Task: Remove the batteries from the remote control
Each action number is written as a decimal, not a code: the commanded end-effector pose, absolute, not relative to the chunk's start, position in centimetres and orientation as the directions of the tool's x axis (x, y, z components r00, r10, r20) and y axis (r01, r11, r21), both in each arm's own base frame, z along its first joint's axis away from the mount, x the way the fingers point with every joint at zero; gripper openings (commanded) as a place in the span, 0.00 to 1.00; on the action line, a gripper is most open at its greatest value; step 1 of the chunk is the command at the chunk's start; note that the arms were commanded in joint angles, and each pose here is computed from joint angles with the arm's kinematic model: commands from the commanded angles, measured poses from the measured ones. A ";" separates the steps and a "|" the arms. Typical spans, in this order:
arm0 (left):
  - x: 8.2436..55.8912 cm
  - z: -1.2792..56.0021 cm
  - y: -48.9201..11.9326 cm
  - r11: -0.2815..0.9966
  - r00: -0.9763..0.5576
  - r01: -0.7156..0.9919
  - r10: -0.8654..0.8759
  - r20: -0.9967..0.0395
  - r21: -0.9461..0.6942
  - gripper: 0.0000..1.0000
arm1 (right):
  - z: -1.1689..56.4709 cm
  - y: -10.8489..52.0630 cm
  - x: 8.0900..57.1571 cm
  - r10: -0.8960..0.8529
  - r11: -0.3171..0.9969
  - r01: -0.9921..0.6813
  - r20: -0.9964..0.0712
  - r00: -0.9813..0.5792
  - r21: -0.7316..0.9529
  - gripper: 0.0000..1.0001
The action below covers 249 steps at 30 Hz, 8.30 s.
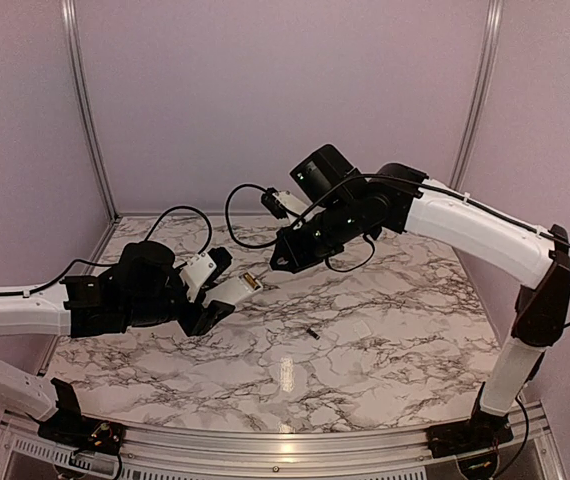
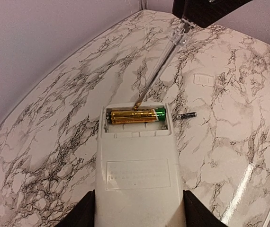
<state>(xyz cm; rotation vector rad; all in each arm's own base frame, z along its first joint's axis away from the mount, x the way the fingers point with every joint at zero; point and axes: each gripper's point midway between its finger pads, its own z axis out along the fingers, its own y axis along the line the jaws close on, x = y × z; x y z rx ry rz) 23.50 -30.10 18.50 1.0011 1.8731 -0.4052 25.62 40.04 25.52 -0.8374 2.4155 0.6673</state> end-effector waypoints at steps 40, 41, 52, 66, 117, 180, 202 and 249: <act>22.0 21.0 -31.6 0.478 -0.045 0.841 0.531 -0.846 0.255 0.00 | 20.2 41.1 22.9 -0.640 0.628 -0.753 -0.419 -0.645 0.200 0.00; 21.9 21.1 -31.5 0.468 -0.029 0.842 0.538 -0.842 0.270 0.00 | 20.2 41.2 22.9 -0.637 0.627 -0.751 -0.418 -0.647 0.208 0.00; 22.2 22.2 -31.4 0.440 0.008 0.837 0.585 -0.811 0.325 0.00 | 19.9 42.3 24.0 -0.587 0.684 -0.697 -0.403 -0.702 0.217 0.00; 22.5 20.0 -31.3 0.477 -0.040 0.829 0.572 -0.820 0.292 0.00 | 21.0 42.0 24.6 -0.568 0.693 -0.688 -0.425 -0.705 0.215 0.00; 22.3 3.0 -30.7 0.662 -0.406 0.749 0.458 -0.791 -0.002 0.42 | 16.2 37.8 23.9 -0.539 0.737 -0.617 -0.311 -0.782 0.275 0.00; 17.0 4.7 -39.0 0.600 -0.802 0.588 0.521 -0.293 -0.542 0.66 | 17.5 32.0 24.6 -0.353 0.852 -0.455 -0.357 -0.865 0.259 0.00; 19.9 13.5 -36.4 0.147 0.009 0.976 0.706 -0.708 0.159 0.93 | 19.3 28.7 23.5 -0.295 0.885 -0.400 -0.379 -0.877 0.237 0.00; 22.1 -0.5 -32.4 -0.351 0.332 0.935 0.805 -0.492 0.056 0.69 | 21.1 25.3 20.2 -0.230 0.902 -0.332 -0.341 -0.911 0.278 0.00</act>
